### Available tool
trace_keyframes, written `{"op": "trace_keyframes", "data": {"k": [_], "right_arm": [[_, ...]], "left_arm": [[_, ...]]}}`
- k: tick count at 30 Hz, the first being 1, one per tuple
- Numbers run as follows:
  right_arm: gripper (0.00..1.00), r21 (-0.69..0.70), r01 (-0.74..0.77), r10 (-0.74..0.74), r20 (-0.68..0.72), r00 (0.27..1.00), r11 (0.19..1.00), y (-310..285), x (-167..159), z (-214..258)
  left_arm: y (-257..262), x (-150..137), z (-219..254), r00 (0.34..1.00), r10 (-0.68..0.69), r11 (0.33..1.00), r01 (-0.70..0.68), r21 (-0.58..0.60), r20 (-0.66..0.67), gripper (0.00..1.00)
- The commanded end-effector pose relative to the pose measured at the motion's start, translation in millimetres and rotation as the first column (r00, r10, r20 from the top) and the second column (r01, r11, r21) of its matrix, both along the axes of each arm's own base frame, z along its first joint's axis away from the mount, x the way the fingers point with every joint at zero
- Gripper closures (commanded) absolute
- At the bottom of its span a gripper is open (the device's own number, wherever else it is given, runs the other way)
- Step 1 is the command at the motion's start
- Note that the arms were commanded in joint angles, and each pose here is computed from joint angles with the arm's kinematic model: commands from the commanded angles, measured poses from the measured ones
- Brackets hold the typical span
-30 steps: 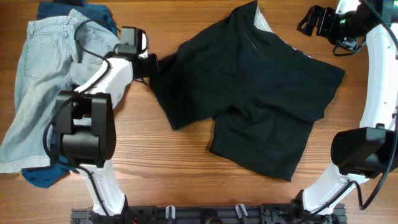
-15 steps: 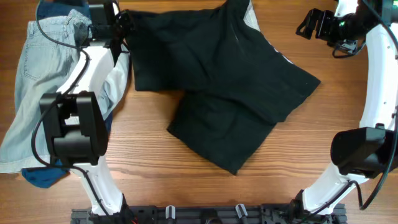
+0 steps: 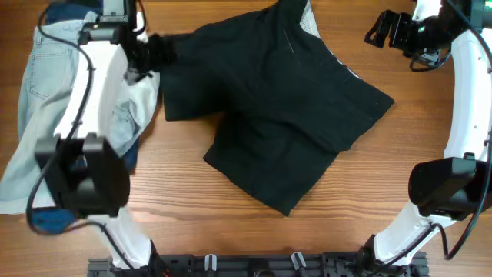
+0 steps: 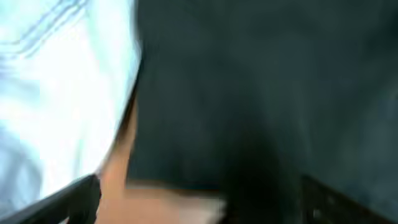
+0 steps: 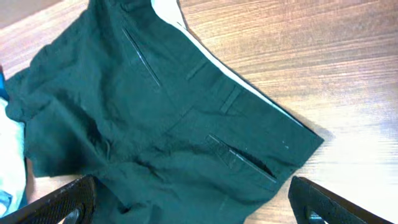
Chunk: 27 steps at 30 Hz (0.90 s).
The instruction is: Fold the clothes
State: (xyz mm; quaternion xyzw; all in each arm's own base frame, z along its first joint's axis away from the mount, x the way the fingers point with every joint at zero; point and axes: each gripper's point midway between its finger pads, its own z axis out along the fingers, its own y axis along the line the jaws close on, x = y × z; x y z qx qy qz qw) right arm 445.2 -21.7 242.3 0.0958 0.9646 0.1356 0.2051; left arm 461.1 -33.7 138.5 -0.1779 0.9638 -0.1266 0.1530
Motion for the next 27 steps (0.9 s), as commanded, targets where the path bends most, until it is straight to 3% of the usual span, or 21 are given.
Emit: {"op": "trace_keyframes", "data": {"k": [1, 6, 9, 14, 17, 21, 27], "right_arm": [[0.0, 0.017, -0.033, 0.033, 0.025, 0.999, 0.999, 7, 5, 3], [0.0, 0.057, -0.046, 0.048, -0.03, 0.998, 0.997, 15, -12, 2], [0.05, 0.054, -0.063, 0.067, -0.081, 0.994, 0.997, 18, -39, 11], [0.06, -0.006, 0.068, -0.068, 0.046, 0.997, 0.998, 9, -74, 72], [0.03, -0.053, 0.173, -0.163, 0.153, 0.975, 0.984, -2, -102, 111], [0.0, -0.064, 0.184, -0.168, 0.204, 0.965, 0.981, -2, -120, 129], [0.01, -0.032, 0.157, -0.151, 0.131, 0.98, 0.987, 5, -119, 105]], "left_arm": [[-14, -36, 49, 1.0, 0.021, 0.999, -0.021, -0.03, -0.004, 0.0], [-34, -82, 100, 1.0, -0.006, 0.999, 0.007, -0.04, 0.027, 0.0], [-41, -118, 139, 0.995, -0.001, 1.0, 0.001, 0.007, 0.101, 0.0], [-52, -152, 162, 0.986, 0.022, 0.994, -0.038, 0.099, 0.164, 0.0], [-65, -168, 126, 0.998, 0.038, 0.992, -0.045, 0.116, 0.056, 0.0], [-75, -187, 33, 0.987, 0.109, 0.988, -0.095, 0.126, -0.117, 0.0], [-108, -208, -63, 0.955, 0.155, 0.98, -0.182, -0.086, -0.254, 0.0]]}}
